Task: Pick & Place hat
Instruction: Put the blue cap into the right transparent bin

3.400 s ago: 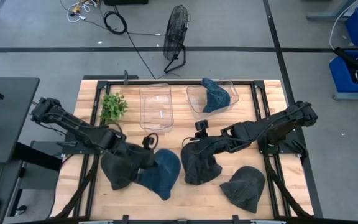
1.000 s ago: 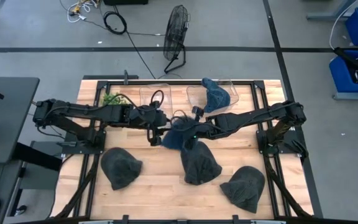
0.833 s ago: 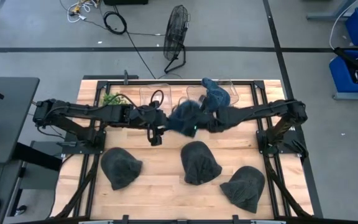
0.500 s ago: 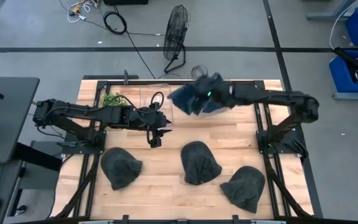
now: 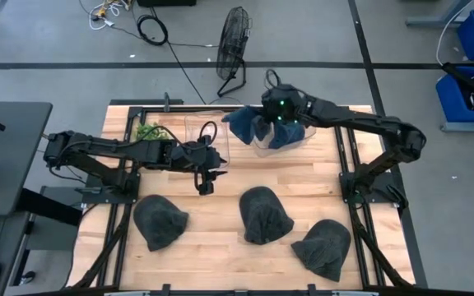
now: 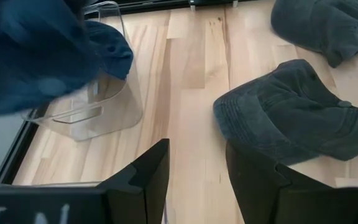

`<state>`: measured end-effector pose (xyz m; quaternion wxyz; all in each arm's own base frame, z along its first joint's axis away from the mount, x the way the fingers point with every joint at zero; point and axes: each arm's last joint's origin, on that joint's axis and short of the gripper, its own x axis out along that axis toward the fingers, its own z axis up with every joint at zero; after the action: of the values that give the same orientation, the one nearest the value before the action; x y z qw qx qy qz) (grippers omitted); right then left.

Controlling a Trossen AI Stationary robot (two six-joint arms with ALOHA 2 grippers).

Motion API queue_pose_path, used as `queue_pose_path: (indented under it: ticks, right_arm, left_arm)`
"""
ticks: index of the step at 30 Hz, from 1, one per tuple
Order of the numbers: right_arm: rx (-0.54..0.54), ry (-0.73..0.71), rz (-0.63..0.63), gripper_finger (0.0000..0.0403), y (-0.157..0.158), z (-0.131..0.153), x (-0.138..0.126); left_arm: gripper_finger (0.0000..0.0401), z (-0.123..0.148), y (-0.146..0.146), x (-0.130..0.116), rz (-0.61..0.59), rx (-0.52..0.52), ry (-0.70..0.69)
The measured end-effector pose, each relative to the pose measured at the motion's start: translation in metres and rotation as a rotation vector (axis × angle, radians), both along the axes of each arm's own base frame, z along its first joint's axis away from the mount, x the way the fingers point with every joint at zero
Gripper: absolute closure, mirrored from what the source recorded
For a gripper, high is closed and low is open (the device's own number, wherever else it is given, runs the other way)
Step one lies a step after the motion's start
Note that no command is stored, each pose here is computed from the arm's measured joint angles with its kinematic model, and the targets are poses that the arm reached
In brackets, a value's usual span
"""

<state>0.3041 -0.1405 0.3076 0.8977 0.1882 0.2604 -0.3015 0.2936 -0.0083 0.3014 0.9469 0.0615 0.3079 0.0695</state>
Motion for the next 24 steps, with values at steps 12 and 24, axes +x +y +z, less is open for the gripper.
queue_pose_path:
  ticks: [12, 24]
  right_arm:
    - [0.050, -0.076, -0.139, 0.0387, -0.020, -0.069, -0.022]
    - [0.117, -0.019, -0.273, 0.0373, -0.022, -0.088, -0.034]
  left_arm:
    - [0.0240, -0.001, 0.000, 0.000, 0.003, -0.006, 0.006]
    - [0.0240, -0.001, 0.000, 0.000, 0.004, -0.006, 0.006]
